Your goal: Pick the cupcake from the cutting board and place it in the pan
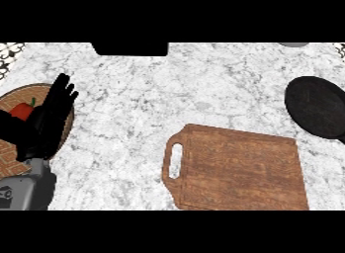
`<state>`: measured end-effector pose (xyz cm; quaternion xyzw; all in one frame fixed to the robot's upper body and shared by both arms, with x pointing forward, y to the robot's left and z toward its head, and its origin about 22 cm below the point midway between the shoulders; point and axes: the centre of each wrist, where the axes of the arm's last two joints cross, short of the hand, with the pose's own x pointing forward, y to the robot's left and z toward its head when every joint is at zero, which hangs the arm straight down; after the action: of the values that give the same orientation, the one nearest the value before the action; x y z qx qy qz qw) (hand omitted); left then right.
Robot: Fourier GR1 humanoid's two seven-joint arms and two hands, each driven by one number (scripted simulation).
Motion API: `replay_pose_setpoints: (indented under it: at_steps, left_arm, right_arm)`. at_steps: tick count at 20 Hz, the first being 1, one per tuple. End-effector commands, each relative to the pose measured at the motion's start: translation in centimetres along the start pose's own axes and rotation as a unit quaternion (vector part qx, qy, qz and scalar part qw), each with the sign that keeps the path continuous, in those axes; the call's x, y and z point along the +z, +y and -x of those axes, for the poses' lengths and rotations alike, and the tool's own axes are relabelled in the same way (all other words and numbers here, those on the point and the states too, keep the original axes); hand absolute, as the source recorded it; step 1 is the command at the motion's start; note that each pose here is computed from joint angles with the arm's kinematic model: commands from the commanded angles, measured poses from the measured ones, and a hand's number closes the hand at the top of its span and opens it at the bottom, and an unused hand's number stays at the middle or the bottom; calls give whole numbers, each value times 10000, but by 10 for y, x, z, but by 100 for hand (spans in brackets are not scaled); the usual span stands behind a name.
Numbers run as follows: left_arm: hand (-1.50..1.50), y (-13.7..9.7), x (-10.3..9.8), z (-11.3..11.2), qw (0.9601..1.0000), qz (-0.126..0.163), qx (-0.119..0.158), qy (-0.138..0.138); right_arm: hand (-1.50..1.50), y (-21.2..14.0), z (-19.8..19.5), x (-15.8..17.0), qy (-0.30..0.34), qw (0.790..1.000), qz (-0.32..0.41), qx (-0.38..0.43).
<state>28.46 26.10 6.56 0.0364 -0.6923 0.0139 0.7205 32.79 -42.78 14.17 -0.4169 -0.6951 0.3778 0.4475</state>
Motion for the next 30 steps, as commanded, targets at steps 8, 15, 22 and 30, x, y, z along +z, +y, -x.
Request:
replay_pose_setpoints:
  at_steps: [8,15,22,30]
  left_arm:
    - [0,-16,-4,-5,9999,115,5,-57]
    - [0,-6,3,8,10000,89,7,9]
    - [0,-10,-7,0,9999,121,6,-120]
    - [0,-5,-6,1,9999,123,103,-38]
  right_arm:
    - [150,85,40,-5,-236,9985,-465,-175]
    - [-150,112,50,15,1054,9881,-1086,-287]
    - [-150,91,63,13,875,9848,-1127,-989]
    - [-150,47,87,27,880,9507,-108,-2971]
